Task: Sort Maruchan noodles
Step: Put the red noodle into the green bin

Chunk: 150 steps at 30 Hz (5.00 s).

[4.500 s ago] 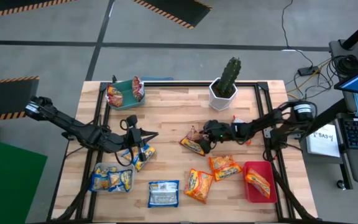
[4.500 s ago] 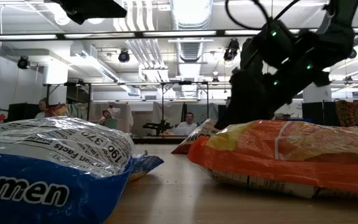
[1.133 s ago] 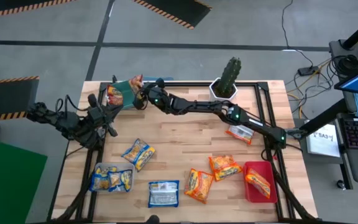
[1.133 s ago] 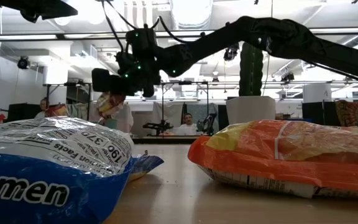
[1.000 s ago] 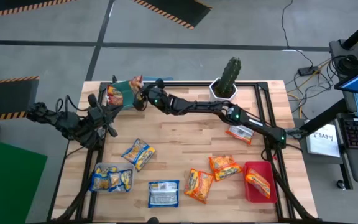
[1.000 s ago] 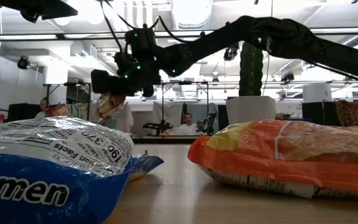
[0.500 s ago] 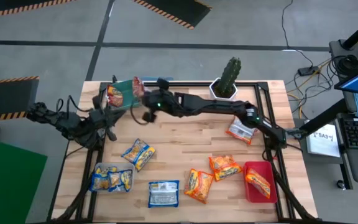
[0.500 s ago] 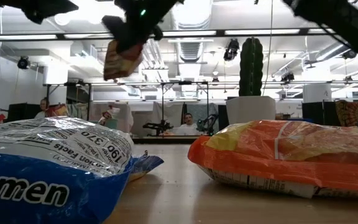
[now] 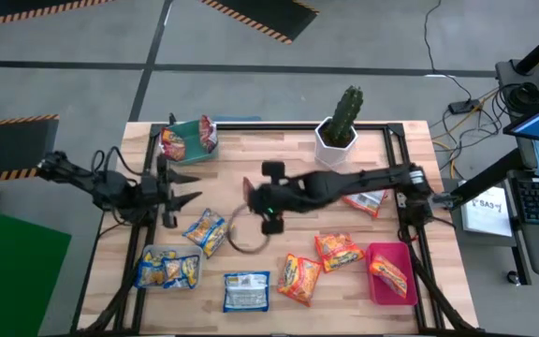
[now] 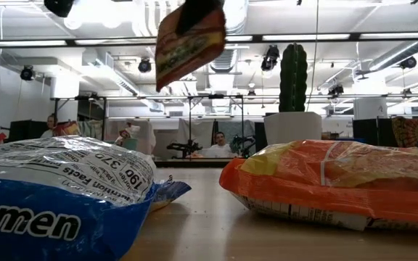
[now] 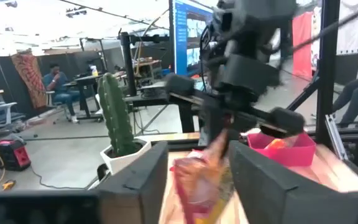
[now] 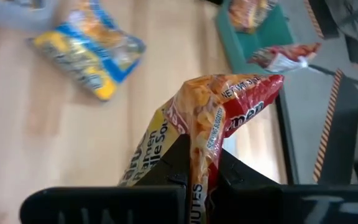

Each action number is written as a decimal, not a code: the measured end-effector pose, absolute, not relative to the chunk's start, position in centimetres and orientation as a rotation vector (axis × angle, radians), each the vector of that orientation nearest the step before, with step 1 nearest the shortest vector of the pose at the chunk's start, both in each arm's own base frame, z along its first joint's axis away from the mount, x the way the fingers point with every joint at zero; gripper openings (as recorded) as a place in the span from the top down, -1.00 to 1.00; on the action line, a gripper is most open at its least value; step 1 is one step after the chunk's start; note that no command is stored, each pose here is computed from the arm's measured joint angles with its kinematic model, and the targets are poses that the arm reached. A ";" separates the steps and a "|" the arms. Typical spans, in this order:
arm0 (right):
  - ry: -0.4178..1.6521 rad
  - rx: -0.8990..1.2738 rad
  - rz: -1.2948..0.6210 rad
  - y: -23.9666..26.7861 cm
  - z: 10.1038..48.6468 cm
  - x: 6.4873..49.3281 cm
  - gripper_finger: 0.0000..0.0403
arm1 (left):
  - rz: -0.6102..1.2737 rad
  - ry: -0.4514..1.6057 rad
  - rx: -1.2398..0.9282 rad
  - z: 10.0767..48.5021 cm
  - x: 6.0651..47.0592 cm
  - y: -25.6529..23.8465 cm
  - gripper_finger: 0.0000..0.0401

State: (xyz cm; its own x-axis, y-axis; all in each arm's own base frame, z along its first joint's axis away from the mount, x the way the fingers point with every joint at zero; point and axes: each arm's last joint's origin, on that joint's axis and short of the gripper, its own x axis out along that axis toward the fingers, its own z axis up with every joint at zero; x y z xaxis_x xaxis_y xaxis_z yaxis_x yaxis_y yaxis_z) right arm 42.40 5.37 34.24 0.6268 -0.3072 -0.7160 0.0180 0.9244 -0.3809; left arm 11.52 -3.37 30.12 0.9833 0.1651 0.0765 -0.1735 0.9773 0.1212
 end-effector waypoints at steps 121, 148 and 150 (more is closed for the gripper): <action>0.534 -0.370 -0.116 7.1 30.9 32.6 -0.05 | 0.187 0.154 -0.025 19.9 25.9 -3.0 1.00; 0.354 -0.387 -0.304 4.4 30.1 26.6 -0.04 | 1.245 0.672 0.037 30.2 15.0 8.5 1.00; 0.356 -0.396 -0.320 4.0 30.2 26.7 -0.04 | 1.264 0.755 -0.011 30.4 14.7 9.7 1.00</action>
